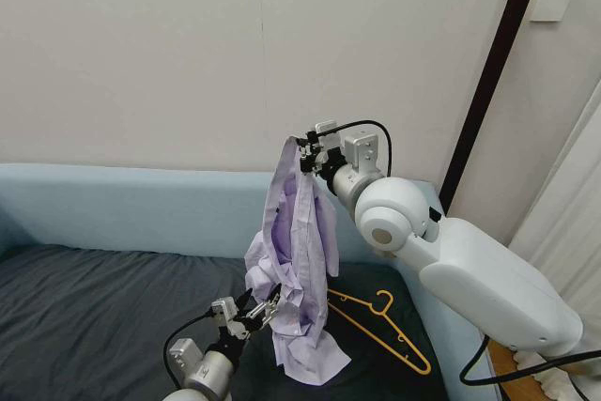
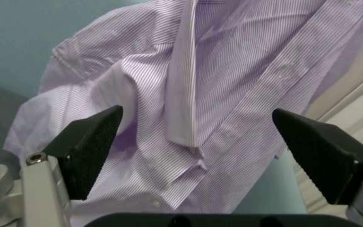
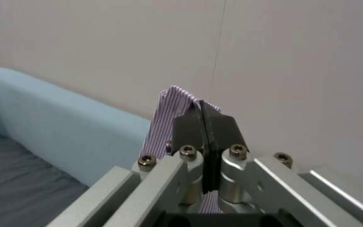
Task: Pick up the clothes from the sofa and hang them on the clothes hanger.
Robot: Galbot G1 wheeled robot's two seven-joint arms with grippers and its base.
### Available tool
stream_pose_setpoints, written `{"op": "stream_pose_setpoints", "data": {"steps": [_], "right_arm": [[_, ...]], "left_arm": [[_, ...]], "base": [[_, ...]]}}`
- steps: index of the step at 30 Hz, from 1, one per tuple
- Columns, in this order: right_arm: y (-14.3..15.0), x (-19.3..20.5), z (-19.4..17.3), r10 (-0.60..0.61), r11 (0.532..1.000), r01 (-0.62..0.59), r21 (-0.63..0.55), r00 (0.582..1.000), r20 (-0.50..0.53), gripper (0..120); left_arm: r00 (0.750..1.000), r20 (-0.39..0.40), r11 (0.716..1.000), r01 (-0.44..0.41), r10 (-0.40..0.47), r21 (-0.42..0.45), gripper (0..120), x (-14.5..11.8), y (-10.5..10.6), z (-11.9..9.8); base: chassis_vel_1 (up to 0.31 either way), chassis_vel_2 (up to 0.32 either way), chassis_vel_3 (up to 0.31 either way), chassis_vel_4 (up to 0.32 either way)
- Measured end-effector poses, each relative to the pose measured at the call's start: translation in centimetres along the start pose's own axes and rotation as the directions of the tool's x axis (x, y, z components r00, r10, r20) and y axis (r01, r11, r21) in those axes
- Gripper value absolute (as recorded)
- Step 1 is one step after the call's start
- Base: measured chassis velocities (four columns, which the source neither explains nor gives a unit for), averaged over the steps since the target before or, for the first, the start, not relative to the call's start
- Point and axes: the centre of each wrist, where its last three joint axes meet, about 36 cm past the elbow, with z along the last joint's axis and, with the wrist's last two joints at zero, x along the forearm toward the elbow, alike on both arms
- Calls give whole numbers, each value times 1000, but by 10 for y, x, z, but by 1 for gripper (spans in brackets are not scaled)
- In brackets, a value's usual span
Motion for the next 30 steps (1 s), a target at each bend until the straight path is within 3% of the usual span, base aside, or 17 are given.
{"op": "stream_pose_setpoints", "data": {"steps": [7, 17, 30], "right_arm": [[-3, 1, 2, 4, 1000, -4, -5, 1000, -10, 0], [-6, 2, 4, 6, 1000, -6, -7, 1000, -18, 0], [-5, 1, 7, 2, 1000, -2, -12, 1000, -23, 0]], "left_arm": [[999, -12, 999, 31, -31, 39, 90, -32, -7, 15], [996, -50, 994, 72, -68, 79, 86, -52, -13, 36], [993, -70, 992, 100, -95, 82, 45, -56, -10, 46]], "base": [[0, 0, 0, 0], [0, 0, 0, 0], [0, 0, 0, 0]]}}
